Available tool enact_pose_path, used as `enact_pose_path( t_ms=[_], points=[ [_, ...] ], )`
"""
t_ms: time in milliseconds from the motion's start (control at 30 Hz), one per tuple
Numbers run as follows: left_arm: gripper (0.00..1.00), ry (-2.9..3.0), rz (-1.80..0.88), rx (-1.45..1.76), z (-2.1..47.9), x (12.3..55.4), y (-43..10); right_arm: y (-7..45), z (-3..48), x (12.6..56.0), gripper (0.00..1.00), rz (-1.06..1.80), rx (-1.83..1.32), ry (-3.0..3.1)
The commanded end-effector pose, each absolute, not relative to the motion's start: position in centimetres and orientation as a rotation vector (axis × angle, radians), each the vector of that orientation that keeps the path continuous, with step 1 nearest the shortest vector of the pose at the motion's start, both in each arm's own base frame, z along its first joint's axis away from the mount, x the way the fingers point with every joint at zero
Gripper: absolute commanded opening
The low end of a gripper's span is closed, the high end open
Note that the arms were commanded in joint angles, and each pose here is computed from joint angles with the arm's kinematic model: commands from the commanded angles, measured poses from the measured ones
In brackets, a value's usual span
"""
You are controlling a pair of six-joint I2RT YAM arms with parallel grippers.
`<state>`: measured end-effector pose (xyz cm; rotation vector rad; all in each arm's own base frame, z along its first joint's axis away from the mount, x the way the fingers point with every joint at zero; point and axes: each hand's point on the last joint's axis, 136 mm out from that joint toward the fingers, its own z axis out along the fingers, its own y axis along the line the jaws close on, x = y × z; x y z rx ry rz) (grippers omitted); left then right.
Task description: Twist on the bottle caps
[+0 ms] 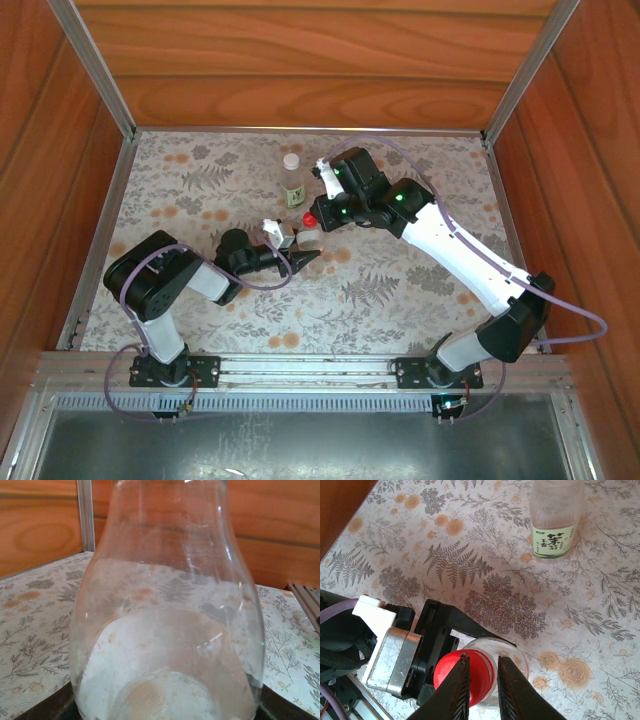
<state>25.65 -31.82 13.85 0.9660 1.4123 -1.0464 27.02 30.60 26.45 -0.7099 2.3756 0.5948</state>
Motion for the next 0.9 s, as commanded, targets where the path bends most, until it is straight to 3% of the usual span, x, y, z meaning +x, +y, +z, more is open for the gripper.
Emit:
enact_pose_path(
  t_ms=[0,367,633,867],
  points=[
    [0.57,1.643,-1.062,0.99,8.3,24.7,-30.9,30.3,26.5,27.4,0.24,0.58,-0.693,2.39],
    [0.57,1.648,-1.067,0.985,8.2,24.9,-31.0,31.1,28.0,26.9,0.41,0.651,-0.748,2.321],
    [0.57,1.654,-1.068,0.981,8.2,24.9,-30.9,31.1,27.4,26.6,0.4,0.667,-0.748,2.332],
    [0.57,1.653,-1.067,0.979,8.2,24.9,-30.9,30.3,26.0,26.4,0.31,0.622,-0.731,2.383]
  ],
)
